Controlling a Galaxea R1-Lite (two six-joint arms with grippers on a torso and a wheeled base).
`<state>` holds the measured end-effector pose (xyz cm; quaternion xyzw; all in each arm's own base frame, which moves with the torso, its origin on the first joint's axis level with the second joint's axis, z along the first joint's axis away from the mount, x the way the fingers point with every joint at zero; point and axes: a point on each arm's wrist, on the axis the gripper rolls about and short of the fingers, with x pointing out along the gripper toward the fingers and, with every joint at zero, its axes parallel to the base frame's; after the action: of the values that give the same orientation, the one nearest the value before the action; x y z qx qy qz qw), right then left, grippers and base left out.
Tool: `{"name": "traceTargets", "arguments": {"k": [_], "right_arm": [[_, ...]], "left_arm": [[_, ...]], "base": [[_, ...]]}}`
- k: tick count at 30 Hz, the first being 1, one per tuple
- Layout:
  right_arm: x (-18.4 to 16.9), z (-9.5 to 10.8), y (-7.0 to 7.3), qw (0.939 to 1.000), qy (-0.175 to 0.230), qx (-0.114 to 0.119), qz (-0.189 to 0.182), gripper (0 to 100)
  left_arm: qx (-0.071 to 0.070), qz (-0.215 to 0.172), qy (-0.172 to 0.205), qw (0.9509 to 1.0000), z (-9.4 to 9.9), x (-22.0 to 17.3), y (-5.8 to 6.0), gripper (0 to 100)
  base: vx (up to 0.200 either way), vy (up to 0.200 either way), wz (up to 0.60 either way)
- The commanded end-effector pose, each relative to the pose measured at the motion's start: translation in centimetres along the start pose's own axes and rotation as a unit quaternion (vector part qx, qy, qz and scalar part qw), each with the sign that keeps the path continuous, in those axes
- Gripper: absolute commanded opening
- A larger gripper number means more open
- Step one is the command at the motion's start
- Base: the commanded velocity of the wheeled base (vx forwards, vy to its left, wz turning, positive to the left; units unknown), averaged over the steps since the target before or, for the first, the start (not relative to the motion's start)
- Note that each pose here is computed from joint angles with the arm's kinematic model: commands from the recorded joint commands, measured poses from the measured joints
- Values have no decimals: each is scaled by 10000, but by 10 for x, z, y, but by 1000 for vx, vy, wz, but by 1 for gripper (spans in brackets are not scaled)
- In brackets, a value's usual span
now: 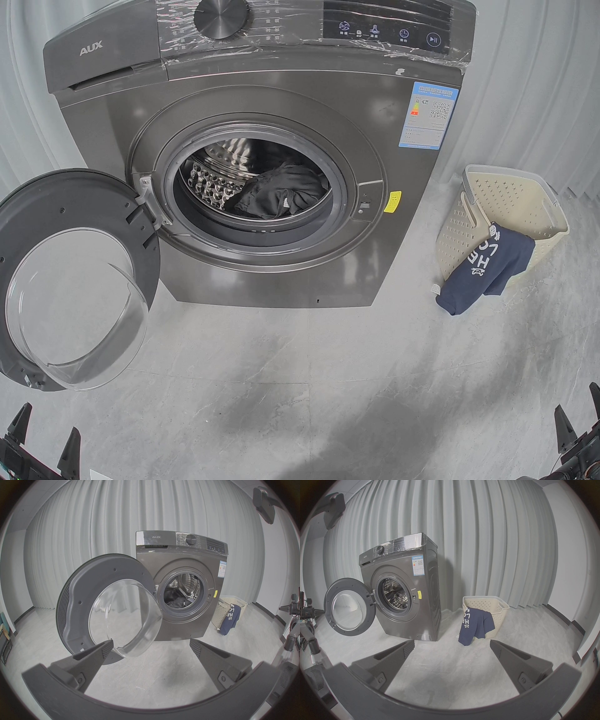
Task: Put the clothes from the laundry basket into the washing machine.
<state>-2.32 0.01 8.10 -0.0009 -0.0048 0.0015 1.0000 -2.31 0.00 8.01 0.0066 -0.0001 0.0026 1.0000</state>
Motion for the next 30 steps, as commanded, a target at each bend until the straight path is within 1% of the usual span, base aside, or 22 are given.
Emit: {"name": "traceTargets", "arguments": {"k": [1, 10, 26, 30], "right_arm": [[0, -5, 0, 10000, 33, 1, 0, 100], [0, -5, 0, 10000, 25, 1, 0, 100], [0, -5, 0, 10000, 33, 1, 0, 100], [0, -5, 0, 10000, 25, 1, 0, 100]], "left_arm": [[3, -3, 9, 10000, -5, 0, 0, 100], [3, -10, 9, 10000, -5, 0, 0, 100], [-20, -3, 9, 10000, -5, 0, 0, 100], [3, -3, 16, 10000, -5, 0, 0, 100]], "base": [[0, -200, 0], [0, 0, 0], [200, -200, 0], [200, -200, 0]]}}
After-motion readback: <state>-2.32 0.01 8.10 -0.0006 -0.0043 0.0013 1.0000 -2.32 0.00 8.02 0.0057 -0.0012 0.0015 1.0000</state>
